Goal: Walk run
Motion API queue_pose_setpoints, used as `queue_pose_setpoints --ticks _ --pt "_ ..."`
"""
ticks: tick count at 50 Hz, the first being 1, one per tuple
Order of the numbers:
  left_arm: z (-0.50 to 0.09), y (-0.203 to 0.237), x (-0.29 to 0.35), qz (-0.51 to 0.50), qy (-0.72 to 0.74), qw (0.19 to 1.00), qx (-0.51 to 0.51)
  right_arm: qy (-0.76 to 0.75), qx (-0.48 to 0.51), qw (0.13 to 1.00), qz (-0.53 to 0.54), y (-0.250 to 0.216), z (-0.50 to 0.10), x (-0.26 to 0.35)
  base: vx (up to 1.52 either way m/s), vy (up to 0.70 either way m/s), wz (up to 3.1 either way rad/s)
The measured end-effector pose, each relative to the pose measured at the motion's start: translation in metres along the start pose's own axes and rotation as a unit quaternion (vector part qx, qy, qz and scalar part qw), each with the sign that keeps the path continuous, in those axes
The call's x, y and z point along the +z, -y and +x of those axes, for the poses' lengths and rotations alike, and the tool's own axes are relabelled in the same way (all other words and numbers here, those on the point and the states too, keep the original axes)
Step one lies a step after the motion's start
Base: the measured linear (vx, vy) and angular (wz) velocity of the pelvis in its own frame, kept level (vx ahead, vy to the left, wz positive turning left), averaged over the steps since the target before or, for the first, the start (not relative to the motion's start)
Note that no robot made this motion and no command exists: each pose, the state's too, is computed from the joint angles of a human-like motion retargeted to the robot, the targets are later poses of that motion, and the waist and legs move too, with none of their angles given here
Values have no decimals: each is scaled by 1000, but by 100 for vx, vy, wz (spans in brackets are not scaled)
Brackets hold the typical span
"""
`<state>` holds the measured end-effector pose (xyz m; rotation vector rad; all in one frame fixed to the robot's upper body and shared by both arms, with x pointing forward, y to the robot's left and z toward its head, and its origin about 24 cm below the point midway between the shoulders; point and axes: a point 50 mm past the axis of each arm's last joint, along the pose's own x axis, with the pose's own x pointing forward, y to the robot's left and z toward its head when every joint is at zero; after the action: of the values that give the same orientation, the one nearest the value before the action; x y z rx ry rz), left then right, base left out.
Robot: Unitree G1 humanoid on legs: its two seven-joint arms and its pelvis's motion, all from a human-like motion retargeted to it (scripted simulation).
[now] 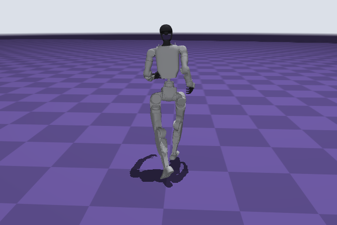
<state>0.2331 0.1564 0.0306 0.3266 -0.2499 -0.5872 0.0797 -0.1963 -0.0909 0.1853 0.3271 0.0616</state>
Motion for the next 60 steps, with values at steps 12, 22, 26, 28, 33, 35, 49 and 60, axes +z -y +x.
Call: queue_pose_setpoints --ticks 12,22,26,28,33,35,49,60 --pt "-88 56 -63 -97 -207 968 -104 111 282 952 -36 -78 109 91 187 -31 -26" --pt "-45 15 -40 -31 -100 994 -27 129 186 962 -153 -69 104 81 172 -39 -22" --pt "-10 19 -34 -45 -65 994 -69 55 111 983 -139 -58 66 27 241 -35 20" --pt "0 18 -28 -48 -45 995 -69 25 132 984 -119 -55 50 13 156 -23 10" --pt "5 8 -8 -2 -11 997 -71 47 68 987 -139 -20 20 19 175 -25 46" --pt "-1 16 -8 -15 -16 998 -62 69 47 987 -137 -15 18 24 169 -29 58" --pt "-100 32 -38 -28 -128 991 -30 122 257 896 -342 -60 114 94 192 -22 -33" --pt "-37 1 -20 78 -49 994 -60 14 114 972 -203 -46 71 23 177 -35 6"
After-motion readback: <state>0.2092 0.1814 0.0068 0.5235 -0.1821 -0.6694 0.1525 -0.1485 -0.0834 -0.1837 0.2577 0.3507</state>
